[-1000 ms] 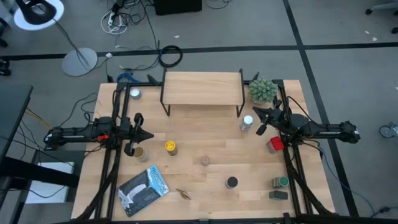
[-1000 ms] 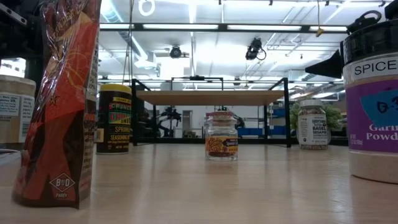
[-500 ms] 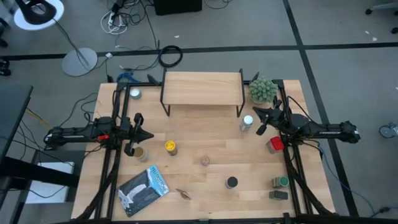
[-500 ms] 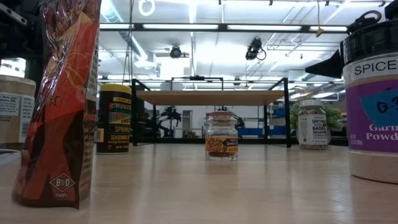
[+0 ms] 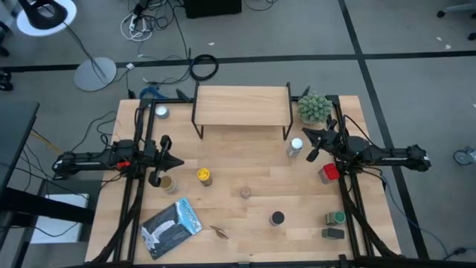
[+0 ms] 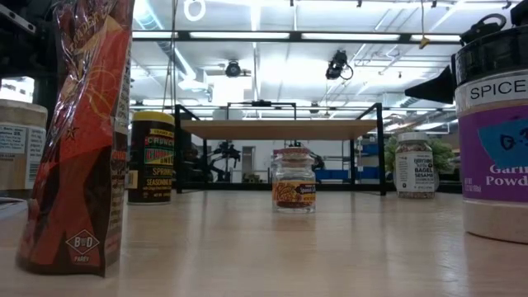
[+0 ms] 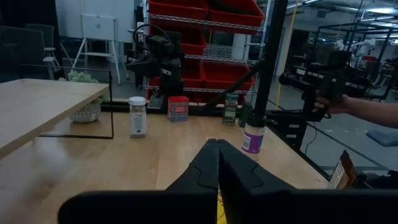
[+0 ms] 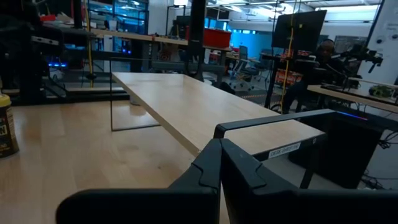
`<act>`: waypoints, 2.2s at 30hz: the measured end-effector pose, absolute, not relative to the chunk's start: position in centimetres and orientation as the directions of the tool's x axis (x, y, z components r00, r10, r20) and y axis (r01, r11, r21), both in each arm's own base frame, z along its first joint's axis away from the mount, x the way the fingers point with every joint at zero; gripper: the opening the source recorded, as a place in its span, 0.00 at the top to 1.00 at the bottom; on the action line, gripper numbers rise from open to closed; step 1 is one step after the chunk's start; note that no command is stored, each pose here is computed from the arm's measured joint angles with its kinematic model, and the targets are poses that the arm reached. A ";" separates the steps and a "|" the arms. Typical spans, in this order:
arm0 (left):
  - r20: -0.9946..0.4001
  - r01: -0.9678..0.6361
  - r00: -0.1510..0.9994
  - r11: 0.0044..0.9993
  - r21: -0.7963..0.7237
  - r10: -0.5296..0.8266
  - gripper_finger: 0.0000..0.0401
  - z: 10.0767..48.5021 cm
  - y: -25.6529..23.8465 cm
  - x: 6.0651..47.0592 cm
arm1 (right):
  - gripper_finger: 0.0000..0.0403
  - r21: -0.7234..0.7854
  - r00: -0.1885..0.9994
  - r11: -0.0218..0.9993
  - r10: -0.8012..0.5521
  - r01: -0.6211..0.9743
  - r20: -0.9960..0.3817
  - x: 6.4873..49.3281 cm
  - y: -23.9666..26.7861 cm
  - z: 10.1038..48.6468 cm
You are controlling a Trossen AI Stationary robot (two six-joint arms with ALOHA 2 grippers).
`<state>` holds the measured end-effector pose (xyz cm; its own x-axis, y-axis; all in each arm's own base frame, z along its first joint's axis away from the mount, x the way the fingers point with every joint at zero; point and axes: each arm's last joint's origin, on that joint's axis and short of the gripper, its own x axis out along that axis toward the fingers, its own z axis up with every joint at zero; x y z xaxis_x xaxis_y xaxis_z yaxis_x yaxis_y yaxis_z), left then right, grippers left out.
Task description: Shelf spices
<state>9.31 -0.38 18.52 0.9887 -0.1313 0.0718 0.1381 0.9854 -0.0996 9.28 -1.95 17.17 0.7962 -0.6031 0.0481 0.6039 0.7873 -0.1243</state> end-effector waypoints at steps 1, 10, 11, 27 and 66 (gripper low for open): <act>0.071 0.138 0.989 0.985 -0.100 -0.131 0.98 18.5 -0.4 9.3 | 0.98 -0.117 0.797 0.789 -0.602 0.603 0.048 9.3 -1.9 17.2; 0.072 0.138 0.989 0.985 -0.099 -0.131 0.98 18.5 -0.4 9.3 | 0.98 -0.087 0.802 0.798 -0.595 0.597 0.050 9.3 -1.9 17.2; 0.072 0.138 0.989 0.985 -0.099 -0.131 0.98 18.5 -0.4 9.3 | 0.98 -0.093 0.796 0.791 -0.603 0.605 0.050 9.3 -1.9 17.2; 0.071 0.138 0.989 0.985 -0.099 -0.131 0.98 18.5 -0.4 9.3 | 1.00 -0.055 0.756 0.755 -0.654 0.653 -0.007 7.8 -1.9 20.8; 0.072 0.138 0.989 0.985 -0.100 -0.131 0.98 18.5 -0.4 9.3 | 1.00 0.011 0.723 0.777 -0.581 0.629 -0.374 10.1 -0.9 25.1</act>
